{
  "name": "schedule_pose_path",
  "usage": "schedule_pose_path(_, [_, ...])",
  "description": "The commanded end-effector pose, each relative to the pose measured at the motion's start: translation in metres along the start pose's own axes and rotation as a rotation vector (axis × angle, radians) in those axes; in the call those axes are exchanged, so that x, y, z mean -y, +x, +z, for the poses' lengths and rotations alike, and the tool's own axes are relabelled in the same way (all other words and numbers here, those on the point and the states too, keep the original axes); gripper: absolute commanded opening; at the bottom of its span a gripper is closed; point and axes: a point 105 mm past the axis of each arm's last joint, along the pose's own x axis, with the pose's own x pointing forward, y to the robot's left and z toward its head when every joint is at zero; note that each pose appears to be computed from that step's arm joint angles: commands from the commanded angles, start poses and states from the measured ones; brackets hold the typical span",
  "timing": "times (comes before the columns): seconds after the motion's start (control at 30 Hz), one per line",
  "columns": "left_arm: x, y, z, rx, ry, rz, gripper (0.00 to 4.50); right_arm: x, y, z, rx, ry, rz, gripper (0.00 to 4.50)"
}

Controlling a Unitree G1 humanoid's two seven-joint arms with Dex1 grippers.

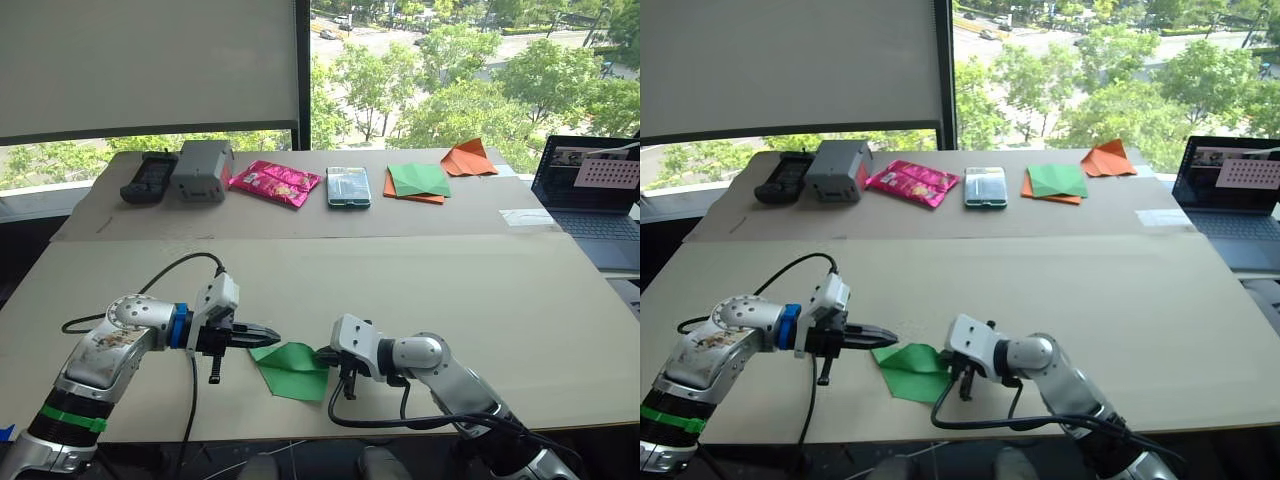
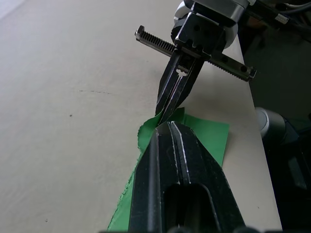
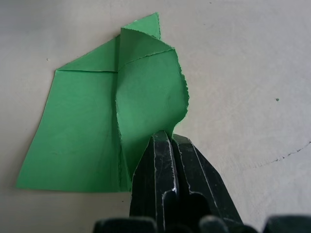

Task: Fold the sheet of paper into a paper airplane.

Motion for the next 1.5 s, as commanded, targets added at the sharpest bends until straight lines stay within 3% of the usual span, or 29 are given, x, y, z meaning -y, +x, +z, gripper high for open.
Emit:
schedule_pose_path(0.03, [-0.004,0.003,-0.009,-0.05,0.048,0.022,0.02,-0.002,0.001,-0.008,-0.042,0.011,0.003,0.0])
schedule_pose_path(0.37, [-0.017,0.014,-0.036,-0.158,0.113,0.05,0.02,-0.001,-0.002,-0.001,-0.025,0.013,-0.01,0.0])
schedule_pose_path(0.57, [-0.018,0.019,-0.044,-0.173,0.113,0.04,0.02,0.004,-0.004,0.009,0.005,0.031,-0.03,0.0])
schedule_pose_path(0.83, [-0.02,0.021,-0.047,-0.186,0.113,0.046,0.0,0.012,-0.012,0.034,0.112,0.06,-0.074,2.66])
schedule_pose_path(1.03, [-0.017,0.019,-0.053,-0.217,0.107,0.036,0.0,0.018,-0.019,0.065,0.232,0.042,-0.123,2.66])
schedule_pose_path(1.17, [-0.015,0.018,-0.056,-0.231,0.107,0.034,0.0,0.012,-0.012,0.071,0.258,0.028,-0.106,2.66])
schedule_pose_path(1.43, [-0.014,0.016,-0.059,-0.253,0.105,0.04,0.0,-0.013,0.012,0.051,0.196,0.103,0.036,0.14])
schedule_pose_path(1.5, [-0.014,0.015,-0.059,-0.255,0.105,0.042,0.0,-0.018,0.015,0.05,0.195,0.114,0.081,0.06])
